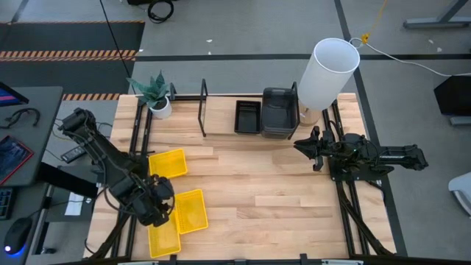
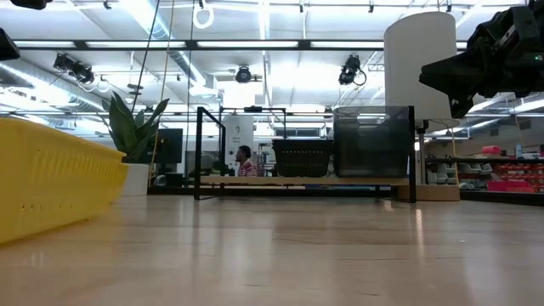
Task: Stack baskets on shelf by color
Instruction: Stack the bottom left yellow bin on the bottom right yellow bin, then stack the yellow bin on the stacked yellow bins
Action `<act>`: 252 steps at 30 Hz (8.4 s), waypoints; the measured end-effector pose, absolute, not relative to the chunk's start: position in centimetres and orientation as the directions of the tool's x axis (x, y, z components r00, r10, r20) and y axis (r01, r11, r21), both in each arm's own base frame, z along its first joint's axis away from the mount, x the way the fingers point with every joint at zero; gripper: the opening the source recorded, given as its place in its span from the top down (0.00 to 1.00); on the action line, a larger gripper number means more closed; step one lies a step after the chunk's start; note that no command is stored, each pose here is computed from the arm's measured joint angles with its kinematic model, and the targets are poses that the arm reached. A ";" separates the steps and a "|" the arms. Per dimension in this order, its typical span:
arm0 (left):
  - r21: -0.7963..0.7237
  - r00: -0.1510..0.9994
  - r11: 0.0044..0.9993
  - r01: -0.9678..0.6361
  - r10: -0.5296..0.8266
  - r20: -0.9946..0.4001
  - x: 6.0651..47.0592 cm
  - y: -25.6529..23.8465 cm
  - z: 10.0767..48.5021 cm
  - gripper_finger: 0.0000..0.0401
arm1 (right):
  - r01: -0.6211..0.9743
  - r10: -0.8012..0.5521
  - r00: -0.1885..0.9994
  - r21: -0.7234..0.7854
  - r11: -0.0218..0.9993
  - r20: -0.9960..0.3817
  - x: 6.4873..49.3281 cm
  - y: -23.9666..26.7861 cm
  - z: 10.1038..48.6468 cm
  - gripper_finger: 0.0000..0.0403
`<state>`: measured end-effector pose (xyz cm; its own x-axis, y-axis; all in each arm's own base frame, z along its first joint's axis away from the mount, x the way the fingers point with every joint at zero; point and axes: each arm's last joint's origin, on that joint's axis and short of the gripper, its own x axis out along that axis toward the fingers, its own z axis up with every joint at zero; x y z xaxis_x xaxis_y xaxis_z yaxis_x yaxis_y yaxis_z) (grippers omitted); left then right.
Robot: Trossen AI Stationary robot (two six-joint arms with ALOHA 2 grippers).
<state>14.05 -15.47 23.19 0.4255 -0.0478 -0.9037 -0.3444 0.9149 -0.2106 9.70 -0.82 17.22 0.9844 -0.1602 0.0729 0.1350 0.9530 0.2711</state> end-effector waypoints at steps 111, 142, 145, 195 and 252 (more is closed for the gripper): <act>-0.232 0.482 0.912 -0.339 -0.043 -0.875 15.8 -11.3 25.1 0.96 | 0.135 -0.160 0.984 0.271 0.953 0.073 9.7 -0.8 17.2 0.79; 0.046 0.246 0.931 -0.361 0.143 -0.959 17.0 -10.0 23.4 0.53 | 0.135 -0.160 0.984 0.271 0.953 0.074 9.7 -0.8 17.2 0.79; 0.095 0.214 0.910 -0.404 0.195 -0.957 17.0 -9.0 22.2 0.55 | 0.135 -0.160 0.984 0.271 0.953 0.074 9.7 -0.8 17.2 0.79; 0.040 0.249 0.998 0.057 0.025 -0.968 17.8 -10.0 27.9 0.97 | 0.135 -0.160 0.984 0.271 0.953 0.074 9.7 -0.8 17.2 0.80; 0.036 0.383 0.964 0.263 -0.070 -0.921 15.9 -19.2 24.3 0.61 | 0.135 -0.160 0.984 0.271 0.953 0.073 9.7 -0.8 17.2 0.79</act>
